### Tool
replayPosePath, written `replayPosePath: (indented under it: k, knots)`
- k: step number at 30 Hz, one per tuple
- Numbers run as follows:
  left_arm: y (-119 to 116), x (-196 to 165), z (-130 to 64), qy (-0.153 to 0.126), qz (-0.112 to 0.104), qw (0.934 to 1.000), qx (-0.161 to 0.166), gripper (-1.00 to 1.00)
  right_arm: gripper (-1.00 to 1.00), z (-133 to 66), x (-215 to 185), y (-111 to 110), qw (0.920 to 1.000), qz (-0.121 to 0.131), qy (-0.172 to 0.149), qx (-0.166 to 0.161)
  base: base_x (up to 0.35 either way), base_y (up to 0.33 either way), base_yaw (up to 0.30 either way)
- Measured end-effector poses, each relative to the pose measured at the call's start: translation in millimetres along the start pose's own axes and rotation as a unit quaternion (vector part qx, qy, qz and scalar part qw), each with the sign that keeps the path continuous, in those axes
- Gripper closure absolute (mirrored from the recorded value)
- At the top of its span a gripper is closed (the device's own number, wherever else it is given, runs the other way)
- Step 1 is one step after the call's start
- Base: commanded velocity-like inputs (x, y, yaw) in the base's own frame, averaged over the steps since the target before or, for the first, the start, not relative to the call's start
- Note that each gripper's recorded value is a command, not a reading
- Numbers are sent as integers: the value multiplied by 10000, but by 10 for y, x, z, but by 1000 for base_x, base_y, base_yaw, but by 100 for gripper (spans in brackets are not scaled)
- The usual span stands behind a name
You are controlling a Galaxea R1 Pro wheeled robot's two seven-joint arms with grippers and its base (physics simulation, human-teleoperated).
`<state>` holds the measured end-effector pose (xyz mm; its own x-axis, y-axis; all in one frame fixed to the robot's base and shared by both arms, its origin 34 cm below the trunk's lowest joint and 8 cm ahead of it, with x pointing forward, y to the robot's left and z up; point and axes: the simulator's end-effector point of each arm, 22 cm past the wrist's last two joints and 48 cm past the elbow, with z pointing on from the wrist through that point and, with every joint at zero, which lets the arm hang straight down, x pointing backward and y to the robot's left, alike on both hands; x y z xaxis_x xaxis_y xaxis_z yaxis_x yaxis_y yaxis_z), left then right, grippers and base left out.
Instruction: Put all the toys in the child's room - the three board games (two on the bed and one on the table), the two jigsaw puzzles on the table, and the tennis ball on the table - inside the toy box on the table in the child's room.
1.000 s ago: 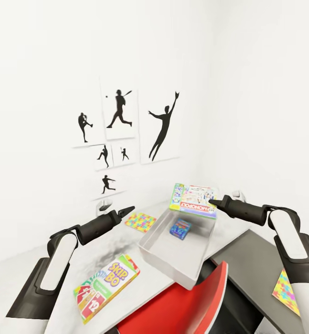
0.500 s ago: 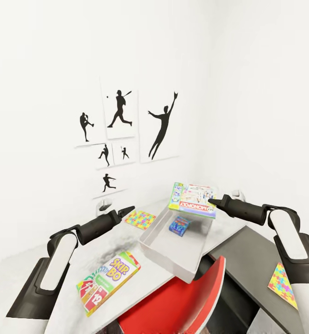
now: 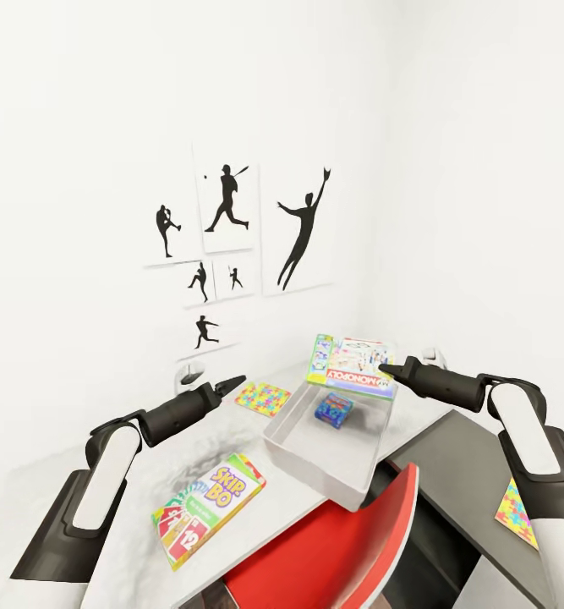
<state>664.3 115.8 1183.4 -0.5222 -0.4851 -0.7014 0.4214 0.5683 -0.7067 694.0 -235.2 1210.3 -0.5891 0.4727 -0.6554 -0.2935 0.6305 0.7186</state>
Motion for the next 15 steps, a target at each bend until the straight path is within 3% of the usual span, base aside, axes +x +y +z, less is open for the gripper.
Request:
replayPosePath:
  k: [5,15]
  knots:
    - [-4,-4,-2,-4,8,10000,2,-100,100,58,32,36,10000,47,15,-27,-1,4,-10]
    - [8,6,-4,1,8,10000,-13,-100,100,158,137,-23,9997,131,56,215,0,1,-8]
